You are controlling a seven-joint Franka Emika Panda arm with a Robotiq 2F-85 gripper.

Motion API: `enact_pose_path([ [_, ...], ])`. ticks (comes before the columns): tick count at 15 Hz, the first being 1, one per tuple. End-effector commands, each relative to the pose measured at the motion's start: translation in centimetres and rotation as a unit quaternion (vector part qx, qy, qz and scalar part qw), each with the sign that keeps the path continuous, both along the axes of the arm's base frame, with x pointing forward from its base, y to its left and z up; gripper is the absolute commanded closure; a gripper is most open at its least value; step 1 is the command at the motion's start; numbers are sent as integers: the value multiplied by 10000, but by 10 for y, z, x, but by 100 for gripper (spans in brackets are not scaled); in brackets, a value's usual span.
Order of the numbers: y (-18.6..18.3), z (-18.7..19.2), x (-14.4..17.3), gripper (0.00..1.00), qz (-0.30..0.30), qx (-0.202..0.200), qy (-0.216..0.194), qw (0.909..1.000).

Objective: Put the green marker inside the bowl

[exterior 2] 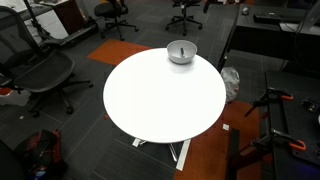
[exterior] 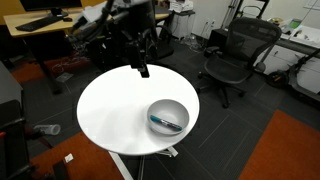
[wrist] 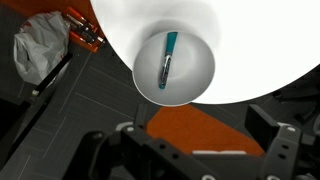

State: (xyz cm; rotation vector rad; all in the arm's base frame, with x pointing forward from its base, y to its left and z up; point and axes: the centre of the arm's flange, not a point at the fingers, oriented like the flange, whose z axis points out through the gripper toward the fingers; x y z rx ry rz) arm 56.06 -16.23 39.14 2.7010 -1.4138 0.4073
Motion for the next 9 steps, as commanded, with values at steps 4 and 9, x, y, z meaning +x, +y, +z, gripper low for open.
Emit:
enact_pose_path([
  [4,26,27,-27,0,256,18,84,9996],
  [9,30,30,-36,0,293,48,108,9995],
])
